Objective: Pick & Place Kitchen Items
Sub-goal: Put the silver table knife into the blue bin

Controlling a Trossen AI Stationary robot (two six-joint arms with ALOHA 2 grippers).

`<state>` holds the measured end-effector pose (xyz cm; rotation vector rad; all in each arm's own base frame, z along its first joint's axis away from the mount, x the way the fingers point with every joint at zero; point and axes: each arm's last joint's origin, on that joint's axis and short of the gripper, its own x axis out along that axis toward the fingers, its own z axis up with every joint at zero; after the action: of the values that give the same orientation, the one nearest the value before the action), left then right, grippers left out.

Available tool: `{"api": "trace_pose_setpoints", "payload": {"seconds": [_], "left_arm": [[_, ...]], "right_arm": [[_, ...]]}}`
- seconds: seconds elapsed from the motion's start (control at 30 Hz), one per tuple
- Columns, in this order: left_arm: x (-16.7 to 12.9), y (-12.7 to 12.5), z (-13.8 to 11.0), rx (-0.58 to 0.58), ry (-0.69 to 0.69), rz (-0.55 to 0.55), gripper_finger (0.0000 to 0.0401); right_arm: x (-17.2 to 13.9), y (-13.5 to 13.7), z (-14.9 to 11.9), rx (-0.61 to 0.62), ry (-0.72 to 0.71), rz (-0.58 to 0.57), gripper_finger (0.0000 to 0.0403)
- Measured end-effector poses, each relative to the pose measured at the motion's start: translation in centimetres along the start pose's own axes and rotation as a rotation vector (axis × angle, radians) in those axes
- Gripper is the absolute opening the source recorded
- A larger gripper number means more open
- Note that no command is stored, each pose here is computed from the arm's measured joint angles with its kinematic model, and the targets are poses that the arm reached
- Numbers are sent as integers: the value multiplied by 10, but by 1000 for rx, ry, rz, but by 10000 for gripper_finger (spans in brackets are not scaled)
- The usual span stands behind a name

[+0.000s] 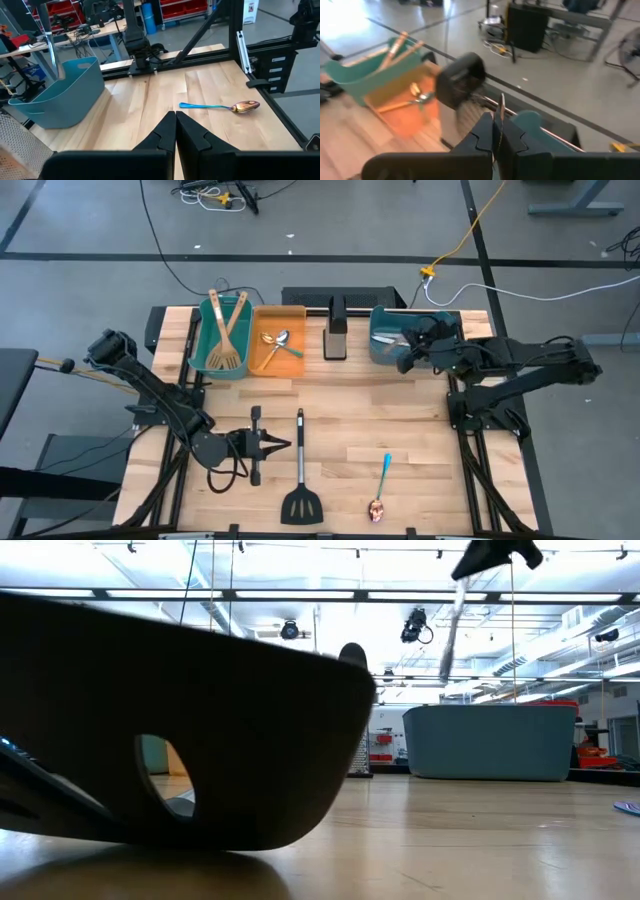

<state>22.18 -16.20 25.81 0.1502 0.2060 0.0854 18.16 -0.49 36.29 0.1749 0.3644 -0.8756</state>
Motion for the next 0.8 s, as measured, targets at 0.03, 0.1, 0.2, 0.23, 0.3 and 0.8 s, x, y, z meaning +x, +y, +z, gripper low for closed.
{"api": "trace_pose_setpoints", "payload": {"seconds": [0.03,0.1,0.2,0.23,0.3,0.8], "left_arm": [[0,0,0,2,2,0,14],[0,0,0,2,2,0,14],[0,0,0,3,3,0,14],[0,0,0,2,2,0,14],[0,0,0,3,3,0,14],[0,0,-2,18,19,2,14]], "right_arm": [[0,-4,-1,0,10,-17,6],[1,-12,-2,-6,35,-53,6],[1,-25,-5,-8,72,-114,6],[2,-29,-6,-8,84,-134,6],[2,-35,-7,-9,103,-169,6],[11,-76,-18,-39,335,-377,6]]}}
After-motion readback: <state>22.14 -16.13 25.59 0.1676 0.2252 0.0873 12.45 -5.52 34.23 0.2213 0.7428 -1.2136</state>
